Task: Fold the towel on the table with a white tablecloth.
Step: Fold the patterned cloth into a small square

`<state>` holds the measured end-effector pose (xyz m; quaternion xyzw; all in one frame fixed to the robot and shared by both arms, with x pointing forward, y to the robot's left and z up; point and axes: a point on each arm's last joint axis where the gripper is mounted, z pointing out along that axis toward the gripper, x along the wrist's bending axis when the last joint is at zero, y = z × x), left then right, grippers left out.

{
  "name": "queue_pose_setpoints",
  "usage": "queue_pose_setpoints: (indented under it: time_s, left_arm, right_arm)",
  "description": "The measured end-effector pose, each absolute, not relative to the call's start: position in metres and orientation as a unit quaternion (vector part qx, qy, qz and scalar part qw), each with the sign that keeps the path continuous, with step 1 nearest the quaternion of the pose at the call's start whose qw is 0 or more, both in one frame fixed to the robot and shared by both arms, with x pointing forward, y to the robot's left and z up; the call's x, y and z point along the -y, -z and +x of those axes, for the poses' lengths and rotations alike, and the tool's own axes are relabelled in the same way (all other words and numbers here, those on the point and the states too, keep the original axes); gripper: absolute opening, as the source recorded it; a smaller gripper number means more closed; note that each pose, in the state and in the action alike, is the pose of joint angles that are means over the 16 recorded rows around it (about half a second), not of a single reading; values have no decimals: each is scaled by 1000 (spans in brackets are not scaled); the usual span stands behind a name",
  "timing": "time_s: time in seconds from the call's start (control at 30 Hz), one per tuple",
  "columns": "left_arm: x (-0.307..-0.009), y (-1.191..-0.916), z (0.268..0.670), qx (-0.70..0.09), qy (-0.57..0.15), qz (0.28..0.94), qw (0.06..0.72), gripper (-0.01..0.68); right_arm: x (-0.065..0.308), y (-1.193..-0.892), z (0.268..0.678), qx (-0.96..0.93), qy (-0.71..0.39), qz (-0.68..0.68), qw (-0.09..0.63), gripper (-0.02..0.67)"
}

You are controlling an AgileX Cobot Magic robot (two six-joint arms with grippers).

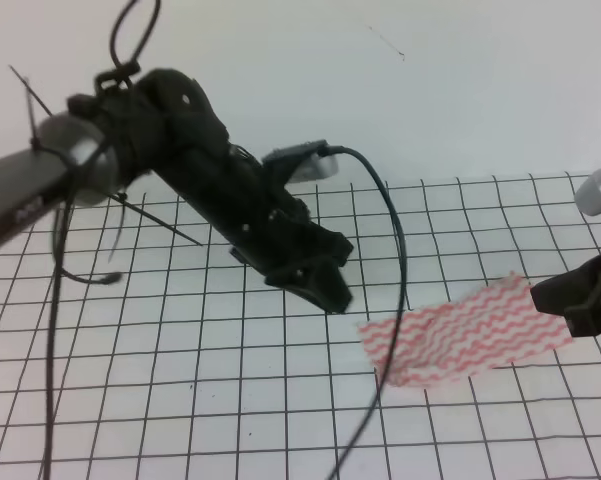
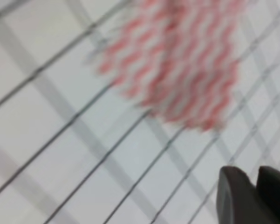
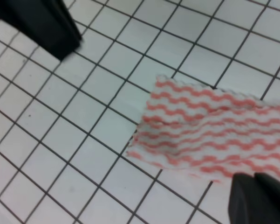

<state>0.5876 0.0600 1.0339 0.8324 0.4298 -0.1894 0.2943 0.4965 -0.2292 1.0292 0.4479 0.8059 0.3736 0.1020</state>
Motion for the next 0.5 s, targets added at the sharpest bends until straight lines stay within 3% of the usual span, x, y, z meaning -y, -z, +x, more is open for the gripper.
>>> queue_pose_setpoints:
  time_s: [0.23, 0.5]
  left_arm:
    - [-39, -1001, 593, -419, 229, 822, 310, 169]
    - [-17, -968, 592, -411, 215, 834, 298, 243]
  right_arm:
    - [228, -1030, 496, -802, -379, 451, 94, 9]
    - [227, -1030, 494, -803, -381, 450, 83, 9]
